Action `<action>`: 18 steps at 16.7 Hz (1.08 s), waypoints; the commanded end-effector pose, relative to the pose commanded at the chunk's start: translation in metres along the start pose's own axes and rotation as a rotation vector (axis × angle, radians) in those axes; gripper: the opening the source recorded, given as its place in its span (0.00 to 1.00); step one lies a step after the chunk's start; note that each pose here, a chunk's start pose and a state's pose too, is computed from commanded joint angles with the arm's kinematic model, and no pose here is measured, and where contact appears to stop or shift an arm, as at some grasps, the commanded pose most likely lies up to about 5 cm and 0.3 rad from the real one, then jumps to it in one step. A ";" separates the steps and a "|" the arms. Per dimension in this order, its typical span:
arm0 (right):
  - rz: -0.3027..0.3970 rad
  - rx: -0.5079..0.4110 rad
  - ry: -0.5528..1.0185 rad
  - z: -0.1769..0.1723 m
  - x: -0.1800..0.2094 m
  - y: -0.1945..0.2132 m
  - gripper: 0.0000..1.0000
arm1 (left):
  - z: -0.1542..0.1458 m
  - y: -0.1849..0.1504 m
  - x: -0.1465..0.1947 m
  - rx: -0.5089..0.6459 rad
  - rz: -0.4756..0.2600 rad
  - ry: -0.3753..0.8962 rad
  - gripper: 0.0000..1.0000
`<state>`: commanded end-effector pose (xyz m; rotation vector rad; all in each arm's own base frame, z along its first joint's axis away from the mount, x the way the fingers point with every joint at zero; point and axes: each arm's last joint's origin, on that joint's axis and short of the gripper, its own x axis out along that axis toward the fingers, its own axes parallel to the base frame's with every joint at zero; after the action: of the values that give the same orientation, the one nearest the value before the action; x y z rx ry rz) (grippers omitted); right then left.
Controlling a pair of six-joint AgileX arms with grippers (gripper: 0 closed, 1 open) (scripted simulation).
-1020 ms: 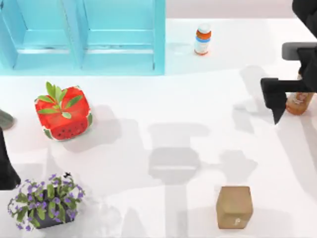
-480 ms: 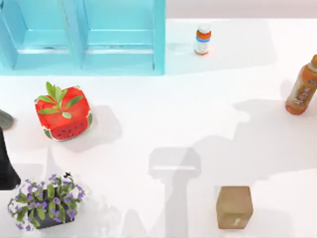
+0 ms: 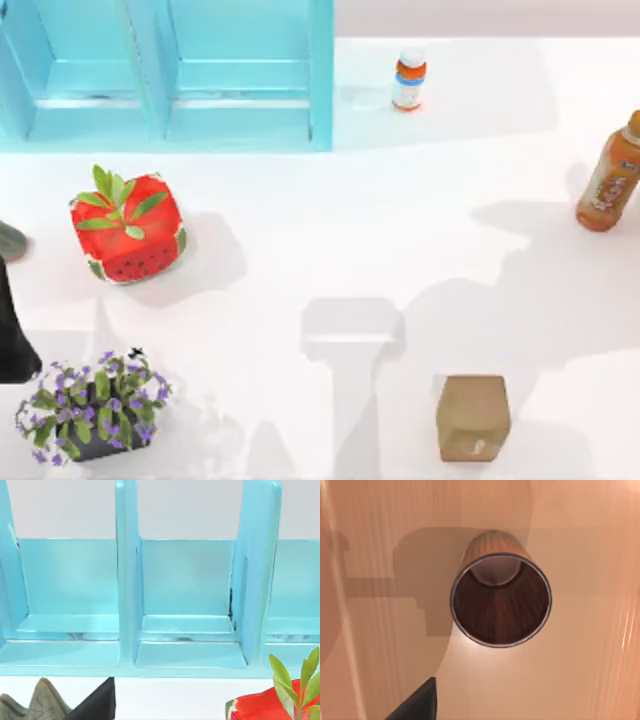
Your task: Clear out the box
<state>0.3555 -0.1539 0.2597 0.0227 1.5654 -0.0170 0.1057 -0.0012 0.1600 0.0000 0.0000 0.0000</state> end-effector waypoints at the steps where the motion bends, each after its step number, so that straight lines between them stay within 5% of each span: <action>1: 0.001 0.001 0.002 0.000 0.002 0.000 1.00 | 0.000 0.000 0.000 0.000 0.000 0.000 1.00; 12: 0.002 0.001 0.002 0.001 0.092 -0.001 1.00 | 0.000 0.000 0.000 0.000 0.000 0.000 1.00; 18: 0.002 0.002 0.003 0.000 0.100 -0.001 1.00 | 0.000 0.000 0.000 0.000 0.000 0.000 1.00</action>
<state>0.3560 -0.1547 0.1593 0.0256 1.5679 -0.0168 0.1057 -0.0012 0.1600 0.0000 0.0000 0.0000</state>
